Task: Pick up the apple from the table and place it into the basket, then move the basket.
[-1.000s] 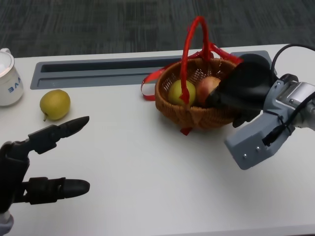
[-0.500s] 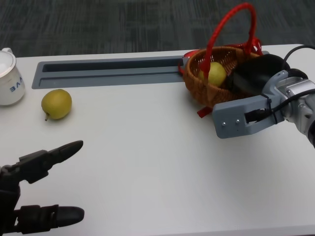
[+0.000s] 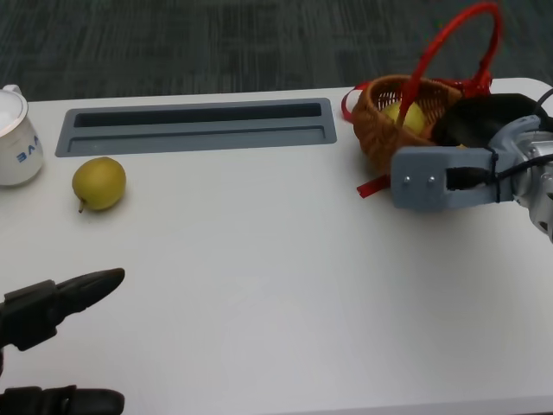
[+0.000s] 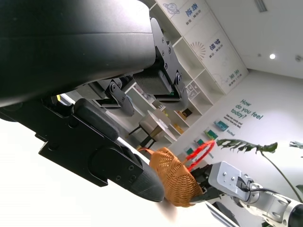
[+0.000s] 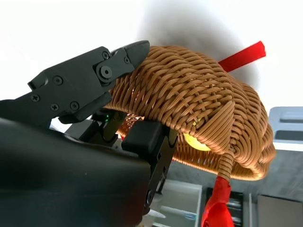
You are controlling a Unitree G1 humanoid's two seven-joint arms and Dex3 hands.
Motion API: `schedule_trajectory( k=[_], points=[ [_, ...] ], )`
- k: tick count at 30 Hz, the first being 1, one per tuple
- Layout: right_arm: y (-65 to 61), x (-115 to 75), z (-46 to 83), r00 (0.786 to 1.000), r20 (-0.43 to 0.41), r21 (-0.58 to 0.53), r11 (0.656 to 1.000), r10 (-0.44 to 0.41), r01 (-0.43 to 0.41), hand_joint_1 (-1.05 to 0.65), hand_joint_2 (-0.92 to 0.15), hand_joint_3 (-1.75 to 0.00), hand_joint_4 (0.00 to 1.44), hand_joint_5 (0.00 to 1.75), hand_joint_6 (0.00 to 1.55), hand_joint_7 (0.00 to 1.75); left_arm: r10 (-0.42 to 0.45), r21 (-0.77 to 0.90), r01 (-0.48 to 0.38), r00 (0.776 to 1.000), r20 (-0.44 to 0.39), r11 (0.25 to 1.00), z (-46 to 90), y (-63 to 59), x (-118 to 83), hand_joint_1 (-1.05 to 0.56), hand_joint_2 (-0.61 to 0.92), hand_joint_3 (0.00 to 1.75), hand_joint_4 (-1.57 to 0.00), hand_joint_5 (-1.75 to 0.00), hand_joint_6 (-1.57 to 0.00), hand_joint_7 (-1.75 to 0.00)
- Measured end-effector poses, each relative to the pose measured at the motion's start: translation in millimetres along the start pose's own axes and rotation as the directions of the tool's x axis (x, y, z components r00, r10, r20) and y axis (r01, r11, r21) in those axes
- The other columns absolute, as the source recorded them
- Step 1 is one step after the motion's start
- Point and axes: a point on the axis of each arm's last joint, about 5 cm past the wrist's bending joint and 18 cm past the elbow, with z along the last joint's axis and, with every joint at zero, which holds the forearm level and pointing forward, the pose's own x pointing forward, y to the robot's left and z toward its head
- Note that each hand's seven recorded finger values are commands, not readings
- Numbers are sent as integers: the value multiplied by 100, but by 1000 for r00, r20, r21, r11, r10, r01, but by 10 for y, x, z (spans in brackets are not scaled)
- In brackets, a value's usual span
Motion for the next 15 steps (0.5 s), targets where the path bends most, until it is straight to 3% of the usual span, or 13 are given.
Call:
schedule_trajectory(
  k=[7, 11, 13, 15],
  points=[
    [58, -19, -65, 999, -32, 41, 999, 10, -8, -32, -91, -4, 93, 2, 93, 1, -28, -17, 27, 1000, -11, 999, 39, 54, -67, -73, 72, 0, -82, -1, -72, 0],
    [77, -22, -69, 999, -36, 46, 999, 14, -13, -47, -90, -1, 95, 3, 87, 1, -32, -21, 31, 999, -16, 999, 56, 62, -84, -72, 72, 0, -82, -1, -72, 0],
    [80, -23, -73, 999, -35, 55, 998, 24, -22, -66, -88, 0, 78, 1, 65, 0, -33, -24, 32, 999, -22, 999, 56, 63, -82, -72, 72, 0, -82, -1, -72, 0],
    [79, -25, -78, 998, -31, 68, 997, 49, -46, -83, -86, 0, 53, 0, 44, 0, -34, -28, 34, 999, -27, 999, 52, 62, -74, -71, 72, 0, -82, -1, -71, 0]
  ],
)
